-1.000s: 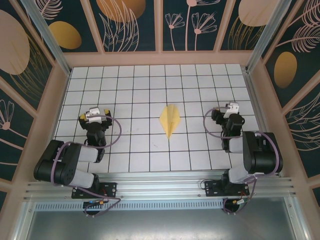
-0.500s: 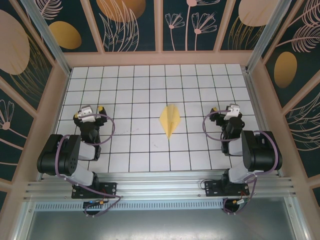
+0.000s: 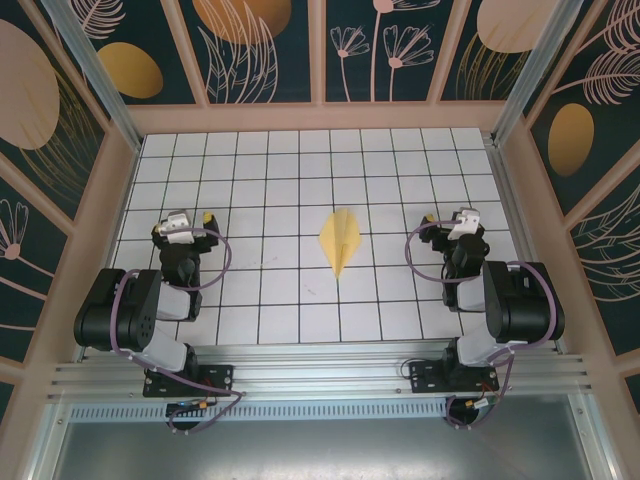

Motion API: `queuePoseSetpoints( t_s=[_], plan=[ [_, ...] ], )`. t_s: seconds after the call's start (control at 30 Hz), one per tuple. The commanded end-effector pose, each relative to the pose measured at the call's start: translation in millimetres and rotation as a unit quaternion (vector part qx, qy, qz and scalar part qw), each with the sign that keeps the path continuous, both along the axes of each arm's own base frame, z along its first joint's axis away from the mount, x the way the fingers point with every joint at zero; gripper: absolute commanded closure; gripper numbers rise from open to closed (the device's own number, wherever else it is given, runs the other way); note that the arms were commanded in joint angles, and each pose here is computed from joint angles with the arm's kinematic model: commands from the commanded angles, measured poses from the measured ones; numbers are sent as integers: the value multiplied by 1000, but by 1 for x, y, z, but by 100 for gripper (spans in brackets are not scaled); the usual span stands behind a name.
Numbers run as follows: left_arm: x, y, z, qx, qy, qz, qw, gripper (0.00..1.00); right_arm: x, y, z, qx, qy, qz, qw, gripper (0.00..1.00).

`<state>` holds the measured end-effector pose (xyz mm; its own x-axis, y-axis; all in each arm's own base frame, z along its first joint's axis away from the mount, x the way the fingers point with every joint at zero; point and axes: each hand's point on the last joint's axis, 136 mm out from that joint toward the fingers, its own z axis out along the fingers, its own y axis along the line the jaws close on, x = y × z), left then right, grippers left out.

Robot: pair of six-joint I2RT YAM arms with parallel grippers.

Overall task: Fold a paper plane with a square sheet of paper (pick it up from the middle)
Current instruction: Reset both arms

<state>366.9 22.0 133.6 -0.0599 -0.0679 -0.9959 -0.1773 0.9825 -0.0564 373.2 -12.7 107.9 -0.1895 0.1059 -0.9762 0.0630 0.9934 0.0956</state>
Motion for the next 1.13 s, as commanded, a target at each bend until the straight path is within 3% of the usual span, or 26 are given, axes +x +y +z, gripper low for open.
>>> queuePoseSetpoints(
  t_s=[0.0,0.03,1.1],
  plan=[
    [-1,11,10,-9,-23,28,999,2,3,-1,14,5,-29,-4,1000,1],
    [-2,19,10,-17,-25,54,998,2,3,-1,14,5,-28,-4,1000,1],
    [-3,17,10,-13,-23,48,998,2,2,-1,13,5,-28,-4,1000,1]
  ],
)
